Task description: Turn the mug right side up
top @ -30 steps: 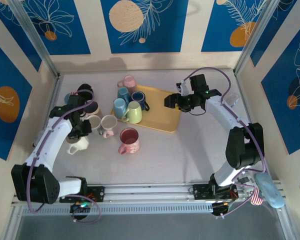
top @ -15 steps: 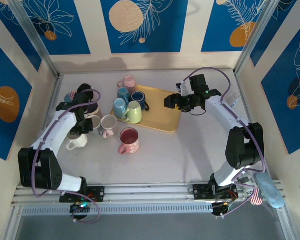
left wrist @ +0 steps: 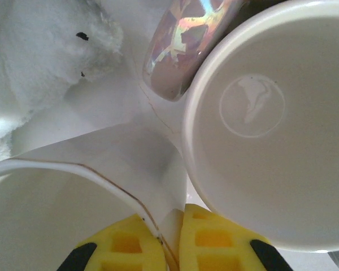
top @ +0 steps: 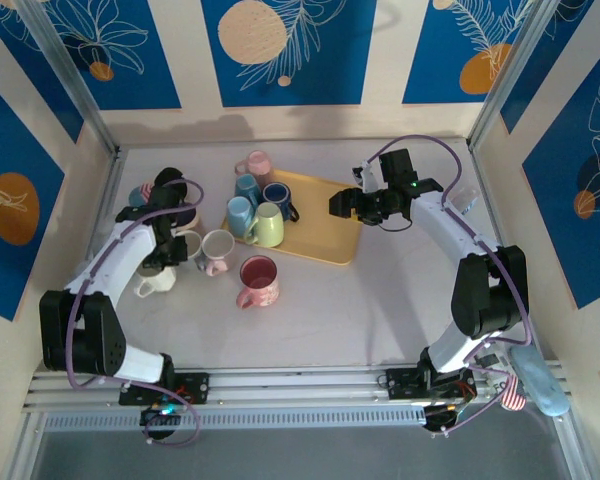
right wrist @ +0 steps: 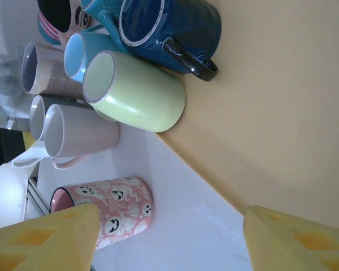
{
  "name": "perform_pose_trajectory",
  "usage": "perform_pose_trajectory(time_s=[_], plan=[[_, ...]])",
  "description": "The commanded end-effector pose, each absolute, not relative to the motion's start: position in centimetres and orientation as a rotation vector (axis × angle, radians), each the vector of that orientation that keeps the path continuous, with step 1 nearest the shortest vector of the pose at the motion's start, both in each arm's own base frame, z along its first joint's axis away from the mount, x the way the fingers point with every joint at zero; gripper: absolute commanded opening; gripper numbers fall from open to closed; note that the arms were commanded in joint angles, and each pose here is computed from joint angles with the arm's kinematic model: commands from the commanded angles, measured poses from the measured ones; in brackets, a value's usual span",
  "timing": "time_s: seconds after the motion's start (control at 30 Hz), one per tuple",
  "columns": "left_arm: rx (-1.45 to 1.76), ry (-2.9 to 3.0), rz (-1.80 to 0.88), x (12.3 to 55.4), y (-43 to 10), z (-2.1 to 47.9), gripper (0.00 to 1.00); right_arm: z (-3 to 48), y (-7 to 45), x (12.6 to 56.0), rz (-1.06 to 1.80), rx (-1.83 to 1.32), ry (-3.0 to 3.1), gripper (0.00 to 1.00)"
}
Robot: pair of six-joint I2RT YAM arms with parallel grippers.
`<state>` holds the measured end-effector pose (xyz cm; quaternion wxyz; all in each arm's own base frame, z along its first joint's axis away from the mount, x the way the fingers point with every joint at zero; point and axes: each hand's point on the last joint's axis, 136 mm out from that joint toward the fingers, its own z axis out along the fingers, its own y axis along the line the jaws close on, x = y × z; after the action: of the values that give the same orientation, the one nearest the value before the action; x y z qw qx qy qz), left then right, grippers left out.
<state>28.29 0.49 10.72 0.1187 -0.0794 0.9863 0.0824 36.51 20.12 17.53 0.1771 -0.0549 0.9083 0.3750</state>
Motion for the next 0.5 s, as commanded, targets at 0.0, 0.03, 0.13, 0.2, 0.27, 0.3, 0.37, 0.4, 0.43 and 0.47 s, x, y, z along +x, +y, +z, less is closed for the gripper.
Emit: perform_pose_trajectory(time_s=[0.0,0.03,0.13,0.2,0.27,0.3,0.37,0.4,0.43,0.47], plan=[[-0.229,2.873,0.278,27.99,1.12,10.55,0.01,18.90,20.44,36.17,1.063,-0.203,2.545,0.69],[-0.228,2.875,0.280,27.93,1.13,10.43,0.01,18.93,20.42,36.16,1.063,-0.202,2.545,0.68],[-0.230,2.879,0.279,27.76,1.12,10.24,0.11,19.00,20.38,36.16,1.060,-0.205,2.543,0.68],[-0.229,2.877,0.268,27.77,1.02,10.23,0.16,18.93,20.35,36.12,1.060,-0.203,2.545,0.68],[-0.225,2.878,0.248,27.79,0.80,10.24,0.21,18.92,20.34,36.15,1.058,-0.202,2.545,0.69],[-0.224,2.881,0.245,27.74,0.78,10.19,0.23,18.97,20.32,36.16,1.056,-0.202,2.544,0.68],[-0.220,2.885,0.247,27.62,0.77,10.07,0.26,18.93,20.28,36.13,1.052,-0.200,2.546,0.68],[-0.219,2.888,0.244,27.56,0.73,10.00,0.28,19.03,20.31,36.16,1.052,-0.201,2.543,0.68],[-0.219,2.886,0.241,27.55,0.70,10.06,0.28,19.08,20.27,36.16,1.051,-0.202,2.542,0.68],[-0.221,2.885,0.238,27.52,0.69,10.11,0.30,19.00,20.26,36.14,1.049,-0.203,2.544,0.69]])
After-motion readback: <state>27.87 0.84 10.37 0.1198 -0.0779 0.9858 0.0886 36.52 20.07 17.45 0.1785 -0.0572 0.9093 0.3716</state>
